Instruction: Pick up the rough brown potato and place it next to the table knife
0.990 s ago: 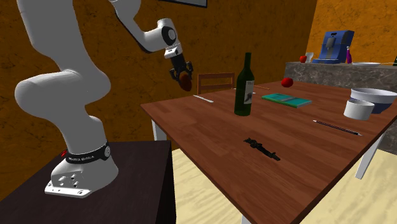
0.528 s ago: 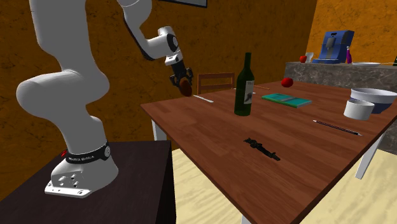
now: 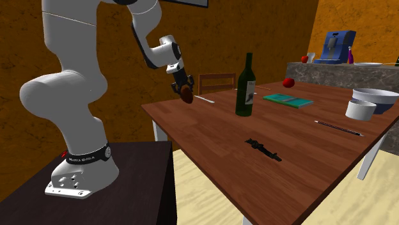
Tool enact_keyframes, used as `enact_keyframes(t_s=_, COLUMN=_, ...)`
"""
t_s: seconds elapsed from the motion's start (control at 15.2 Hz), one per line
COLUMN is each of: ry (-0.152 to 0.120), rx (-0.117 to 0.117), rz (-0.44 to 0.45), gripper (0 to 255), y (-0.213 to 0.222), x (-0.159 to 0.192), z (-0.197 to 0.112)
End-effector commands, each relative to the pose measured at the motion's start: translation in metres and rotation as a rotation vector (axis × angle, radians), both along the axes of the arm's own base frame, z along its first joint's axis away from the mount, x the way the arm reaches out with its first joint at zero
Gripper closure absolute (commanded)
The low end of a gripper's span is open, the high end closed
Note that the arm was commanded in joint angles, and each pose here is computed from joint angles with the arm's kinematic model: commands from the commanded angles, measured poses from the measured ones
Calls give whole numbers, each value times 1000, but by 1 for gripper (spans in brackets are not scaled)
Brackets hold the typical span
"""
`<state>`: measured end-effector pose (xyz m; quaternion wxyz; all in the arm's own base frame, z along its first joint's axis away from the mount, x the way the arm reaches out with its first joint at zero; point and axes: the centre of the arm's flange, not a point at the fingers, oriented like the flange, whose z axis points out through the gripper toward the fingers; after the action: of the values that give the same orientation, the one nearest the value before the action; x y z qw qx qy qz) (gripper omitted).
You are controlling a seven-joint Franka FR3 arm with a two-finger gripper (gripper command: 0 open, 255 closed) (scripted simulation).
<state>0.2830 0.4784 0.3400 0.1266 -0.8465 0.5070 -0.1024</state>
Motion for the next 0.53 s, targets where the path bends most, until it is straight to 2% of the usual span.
enact_keyframes(t_s=0.0, ry=-1, rx=0, rz=1, gripper=255, y=0, x=0, z=-11)
enact_keyframes(t_s=0.2, ry=-1, rx=0, rz=1, gripper=255, y=0, x=0, z=-29)
enact_keyframes(t_s=0.46, ry=-1, rx=0, rz=1, gripper=255, y=0, x=0, z=-29)
